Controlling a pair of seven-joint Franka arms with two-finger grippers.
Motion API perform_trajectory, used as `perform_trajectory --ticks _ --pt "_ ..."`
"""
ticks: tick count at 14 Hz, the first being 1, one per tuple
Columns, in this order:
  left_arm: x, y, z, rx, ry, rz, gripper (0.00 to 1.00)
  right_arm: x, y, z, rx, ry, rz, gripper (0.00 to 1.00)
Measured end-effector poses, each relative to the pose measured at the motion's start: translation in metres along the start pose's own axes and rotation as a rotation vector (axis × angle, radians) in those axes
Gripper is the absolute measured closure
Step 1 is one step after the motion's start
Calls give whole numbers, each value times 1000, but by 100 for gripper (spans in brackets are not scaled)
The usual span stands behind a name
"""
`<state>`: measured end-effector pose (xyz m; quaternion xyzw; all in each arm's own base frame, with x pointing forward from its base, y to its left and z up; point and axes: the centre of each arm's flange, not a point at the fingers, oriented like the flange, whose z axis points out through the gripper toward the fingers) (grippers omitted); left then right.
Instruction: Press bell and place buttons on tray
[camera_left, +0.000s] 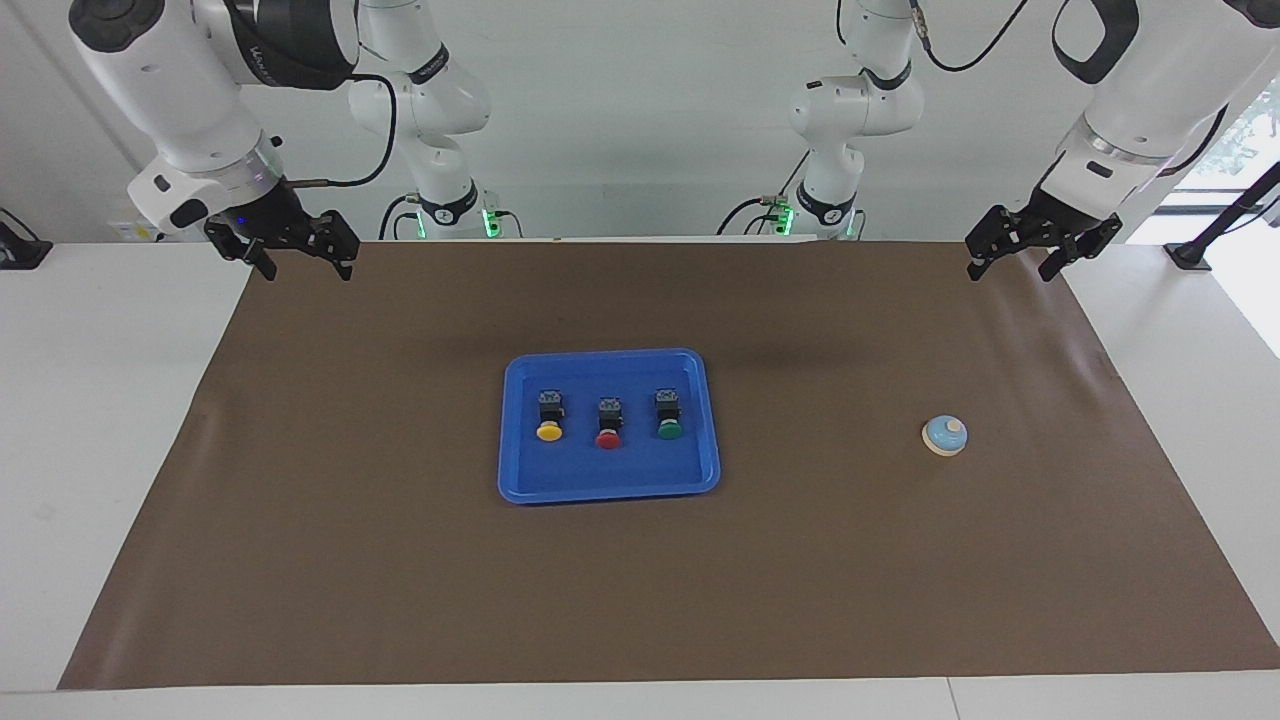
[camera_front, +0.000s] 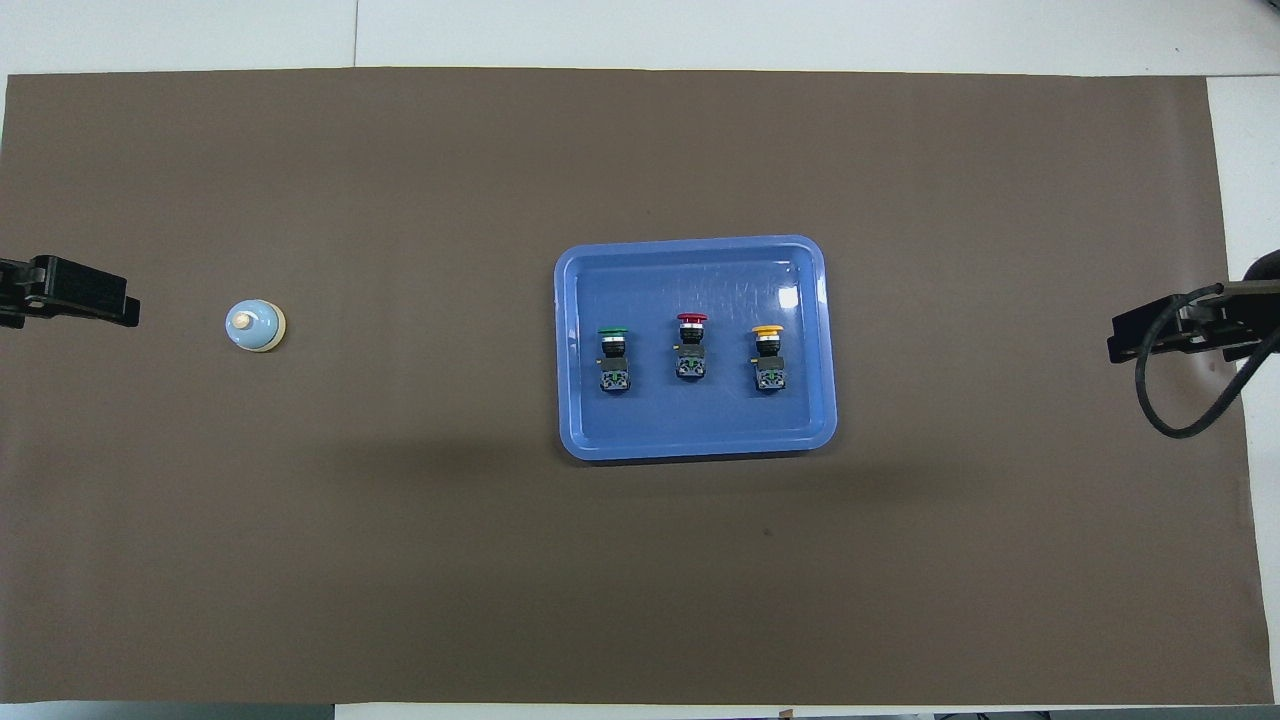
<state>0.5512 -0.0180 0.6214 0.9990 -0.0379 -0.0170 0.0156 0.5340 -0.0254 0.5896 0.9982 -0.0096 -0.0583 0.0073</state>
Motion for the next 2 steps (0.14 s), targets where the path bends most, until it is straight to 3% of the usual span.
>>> perform_trajectory --ticks 2 --pt "0 0 0 0 2 0 0 0 0 0 0 0 0 0"
